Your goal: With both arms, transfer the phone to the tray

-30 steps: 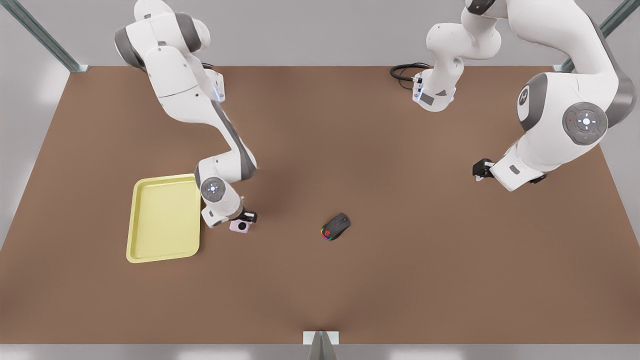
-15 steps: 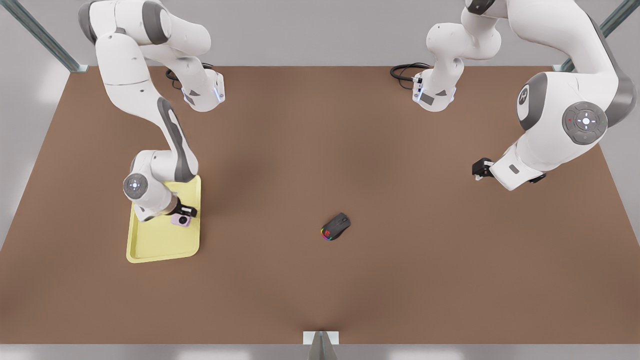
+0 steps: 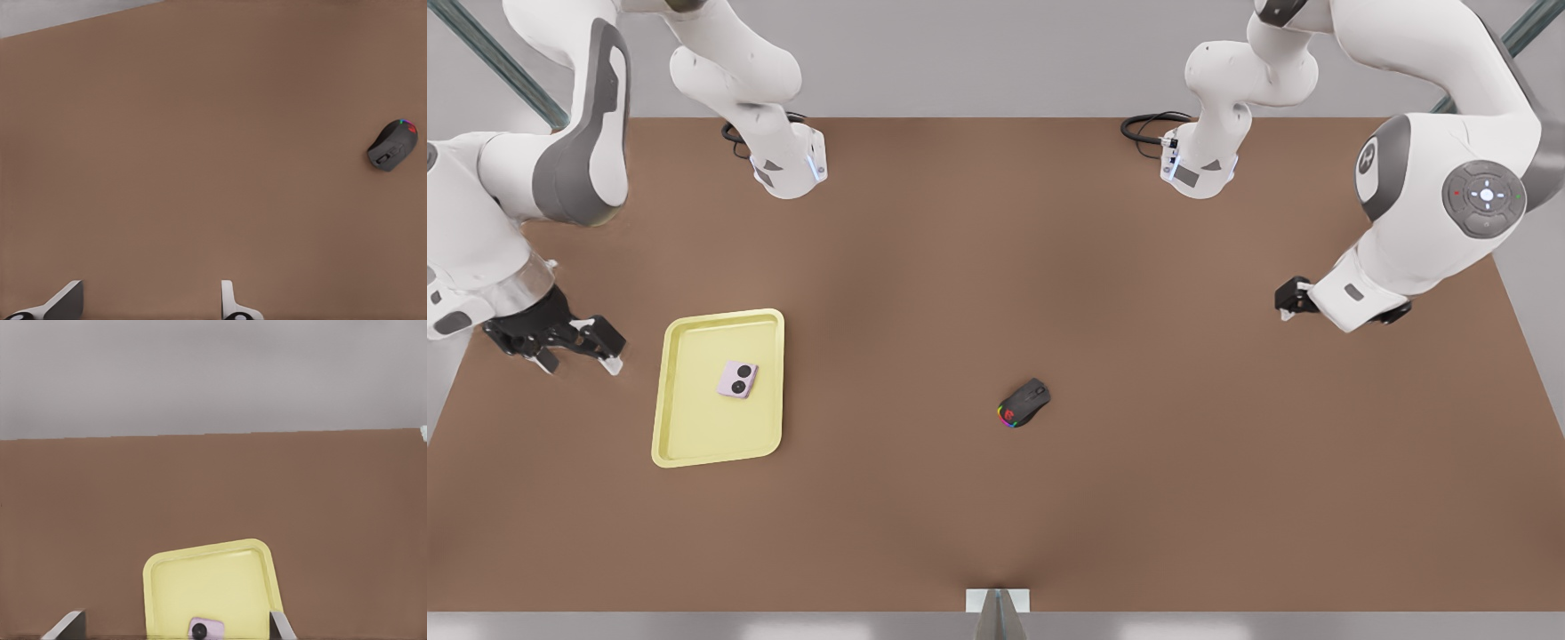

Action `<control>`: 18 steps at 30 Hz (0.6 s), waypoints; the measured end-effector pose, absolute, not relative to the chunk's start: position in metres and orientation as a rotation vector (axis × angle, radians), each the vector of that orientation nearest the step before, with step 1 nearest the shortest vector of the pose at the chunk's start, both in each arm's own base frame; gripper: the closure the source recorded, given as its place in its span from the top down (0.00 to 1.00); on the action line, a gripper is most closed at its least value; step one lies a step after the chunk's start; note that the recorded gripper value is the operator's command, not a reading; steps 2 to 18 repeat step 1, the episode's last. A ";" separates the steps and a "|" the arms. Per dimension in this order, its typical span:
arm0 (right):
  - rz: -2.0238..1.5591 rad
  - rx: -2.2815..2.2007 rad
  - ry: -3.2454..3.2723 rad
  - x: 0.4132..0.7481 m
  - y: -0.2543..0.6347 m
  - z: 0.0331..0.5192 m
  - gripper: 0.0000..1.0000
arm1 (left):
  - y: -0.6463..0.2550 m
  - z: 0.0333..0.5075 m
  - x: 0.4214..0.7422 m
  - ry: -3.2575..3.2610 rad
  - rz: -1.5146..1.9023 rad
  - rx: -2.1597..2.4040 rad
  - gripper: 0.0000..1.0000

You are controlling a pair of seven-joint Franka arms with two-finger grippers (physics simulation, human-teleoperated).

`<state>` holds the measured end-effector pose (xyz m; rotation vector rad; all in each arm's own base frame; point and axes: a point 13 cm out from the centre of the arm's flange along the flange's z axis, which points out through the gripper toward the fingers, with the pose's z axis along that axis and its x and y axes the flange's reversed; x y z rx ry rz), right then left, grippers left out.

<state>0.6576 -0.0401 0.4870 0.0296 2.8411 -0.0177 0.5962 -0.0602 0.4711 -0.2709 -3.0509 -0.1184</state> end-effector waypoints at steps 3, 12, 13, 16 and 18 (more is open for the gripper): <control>-0.032 0.012 2.865 0.648 -0.039 0.498 1.00 | -0.060 0.471 0.596 -3.051 -0.119 -0.272 1.00; -0.032 0.012 2.865 0.648 -0.039 0.498 1.00 | -0.060 0.471 0.596 -3.051 -0.119 -0.272 1.00; -0.032 0.012 2.865 0.648 -0.039 0.498 1.00 | -0.060 0.471 0.596 -3.051 -0.119 -0.272 1.00; -0.032 0.012 2.865 0.648 -0.039 0.498 1.00 | -0.060 0.471 0.596 -3.051 -0.119 -0.272 1.00; -0.032 0.012 2.865 0.648 -0.039 0.498 1.00 | -0.060 0.471 0.596 -3.051 -0.119 -0.272 1.00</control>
